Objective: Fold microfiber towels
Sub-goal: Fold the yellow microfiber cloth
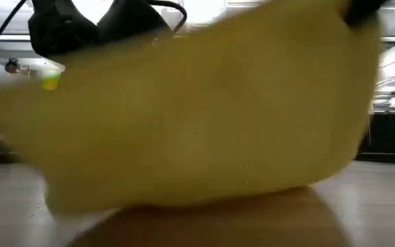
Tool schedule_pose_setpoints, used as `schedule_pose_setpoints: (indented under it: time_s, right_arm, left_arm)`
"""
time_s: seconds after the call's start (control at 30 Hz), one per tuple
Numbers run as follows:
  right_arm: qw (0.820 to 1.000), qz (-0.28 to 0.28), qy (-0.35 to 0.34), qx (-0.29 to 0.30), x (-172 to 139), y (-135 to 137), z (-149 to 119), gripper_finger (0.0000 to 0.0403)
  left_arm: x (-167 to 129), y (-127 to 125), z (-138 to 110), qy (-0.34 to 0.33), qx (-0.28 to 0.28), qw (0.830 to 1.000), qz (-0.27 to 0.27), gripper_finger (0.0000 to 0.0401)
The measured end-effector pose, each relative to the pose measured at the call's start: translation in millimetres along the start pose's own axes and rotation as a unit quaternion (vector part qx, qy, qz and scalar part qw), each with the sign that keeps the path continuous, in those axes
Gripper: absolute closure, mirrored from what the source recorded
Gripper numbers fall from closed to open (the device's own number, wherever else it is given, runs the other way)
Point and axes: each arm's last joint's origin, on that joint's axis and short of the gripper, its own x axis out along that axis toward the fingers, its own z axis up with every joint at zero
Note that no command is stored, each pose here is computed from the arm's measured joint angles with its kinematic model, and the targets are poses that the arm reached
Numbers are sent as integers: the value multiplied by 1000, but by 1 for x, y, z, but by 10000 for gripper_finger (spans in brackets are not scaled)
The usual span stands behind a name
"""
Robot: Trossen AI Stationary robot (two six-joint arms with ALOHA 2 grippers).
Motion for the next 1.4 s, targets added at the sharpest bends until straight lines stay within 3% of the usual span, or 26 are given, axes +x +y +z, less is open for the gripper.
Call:
schedule_pose_setpoints:
  time_s: [0.23, 0.57, 0.83, 0.93, 1.1, 1.4]
  right_arm:
    - [997, -22, -24, 74, -25, -36, 7, 394]
    - [993, -46, -9, 106, -33, -79, -20, 394]
    - [993, -29, -21, 108, -41, -87, -24, 394]
    - [993, -34, -19, 112, -39, -93, -25, 394]
    - [993, -50, -8, 110, -33, -108, -26, 394]
    - [989, -78, 20, 124, -23, -138, -42, 394]
  left_arm:
    - [0, -6, -5, 18, 6, 1000, -18, 401]
    - [-1, -14, -7, 17, 15, 998, -51, 401]
    - [-33, -22, 23, -92, 19, 996, -7, 401]
    - [-34, -10, 12, -62, 15, 997, 39, 401]
    - [-33, 0, -1, -41, 10, 997, 61, 401]
    - [-33, 6, -10, -29, 0, 998, 56, 401]
